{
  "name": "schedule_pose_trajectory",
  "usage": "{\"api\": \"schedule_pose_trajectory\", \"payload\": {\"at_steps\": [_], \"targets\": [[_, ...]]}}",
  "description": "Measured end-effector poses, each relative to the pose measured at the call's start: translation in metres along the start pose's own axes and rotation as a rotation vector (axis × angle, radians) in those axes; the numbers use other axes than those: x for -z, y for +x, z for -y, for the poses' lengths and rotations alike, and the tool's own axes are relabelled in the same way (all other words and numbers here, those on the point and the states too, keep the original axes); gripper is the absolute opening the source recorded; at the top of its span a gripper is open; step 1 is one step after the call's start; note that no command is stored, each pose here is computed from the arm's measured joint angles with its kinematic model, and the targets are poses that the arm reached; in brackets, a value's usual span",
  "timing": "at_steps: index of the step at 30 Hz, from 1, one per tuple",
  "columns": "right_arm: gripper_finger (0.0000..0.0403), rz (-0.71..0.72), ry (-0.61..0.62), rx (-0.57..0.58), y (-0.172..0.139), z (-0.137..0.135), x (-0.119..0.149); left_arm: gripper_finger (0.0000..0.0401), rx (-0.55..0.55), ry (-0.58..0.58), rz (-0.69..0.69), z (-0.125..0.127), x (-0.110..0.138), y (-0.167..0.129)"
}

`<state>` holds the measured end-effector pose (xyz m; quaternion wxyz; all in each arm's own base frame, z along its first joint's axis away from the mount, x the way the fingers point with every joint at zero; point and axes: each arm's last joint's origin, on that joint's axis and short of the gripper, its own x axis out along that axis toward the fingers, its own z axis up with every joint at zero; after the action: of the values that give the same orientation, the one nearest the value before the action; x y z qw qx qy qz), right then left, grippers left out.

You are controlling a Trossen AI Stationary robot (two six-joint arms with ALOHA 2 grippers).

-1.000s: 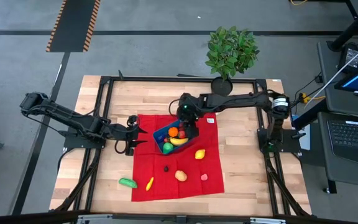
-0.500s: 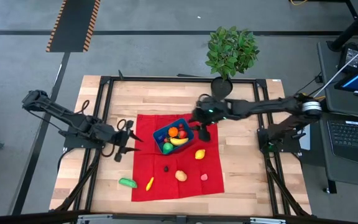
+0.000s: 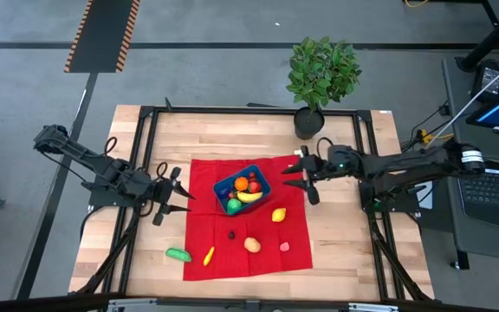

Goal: Pick and placing Produce into tupperware
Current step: Put the peas into the blue bin

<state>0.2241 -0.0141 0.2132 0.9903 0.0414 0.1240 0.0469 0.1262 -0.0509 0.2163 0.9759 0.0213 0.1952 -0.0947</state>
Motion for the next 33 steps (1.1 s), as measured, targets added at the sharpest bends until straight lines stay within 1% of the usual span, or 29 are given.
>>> {"api": "schedule_pose_trajectory", "payload": {"at_steps": [2, 8, 10, 13, 15, 19, 22, 24, 27, 30, 33], "targets": [[0.0163, 0.019, 0.014, -0.001, -0.004, 0.000, 0.008, 0.0168, -0.001, -0.007, -0.006, 0.000, 0.001, 0.000], [0.0163, 0.013, 0.124, -0.012, -0.010, -0.003, 0.031, 0.0168, -0.001, -0.017, -0.008, 0.000, 0.001, 0.000], [0.0163, 0.026, 0.132, -0.030, -0.010, -0.006, 0.034, 0.0168, -0.001, -0.076, -0.007, 0.000, 0.001, 0.000], [0.0163, 0.073, 0.143, -0.068, -0.012, -0.013, 0.035, 0.0168, 0.014, -0.221, -0.011, 0.001, 0.001, 0.000], [0.0163, 0.094, 0.144, -0.098, -0.012, -0.018, 0.035, 0.0168, 0.057, -0.258, -0.023, 0.004, 0.001, 0.000], [0.0163, 0.096, 0.134, -0.145, -0.012, -0.028, 0.035, 0.0168, 0.108, -0.277, -0.020, 0.012, 0.000, 0.003], [0.0163, 0.100, 0.139, -0.163, -0.012, -0.033, 0.034, 0.0166, 0.138, -0.284, -0.046, 0.019, 0.000, 0.006], [0.0163, 0.109, 0.146, -0.177, -0.012, -0.036, 0.034, 0.0164, 0.146, -0.292, -0.058, 0.025, -0.005, 0.007], [0.0163, 0.126, 0.144, -0.192, -0.012, -0.039, 0.032, 0.0158, 0.174, -0.271, -0.062, 0.035, -0.017, 0.008], [0.0163, 0.137, 0.144, -0.205, -0.013, -0.041, 0.031, 0.0154, 0.163, -0.242, -0.066, 0.047, -0.028, 0.010], [0.0163, 0.135, 0.143, -0.213, -0.013, -0.043, 0.031, 0.0152, 0.148, -0.212, -0.131, 0.060, -0.035, 0.014]]}}
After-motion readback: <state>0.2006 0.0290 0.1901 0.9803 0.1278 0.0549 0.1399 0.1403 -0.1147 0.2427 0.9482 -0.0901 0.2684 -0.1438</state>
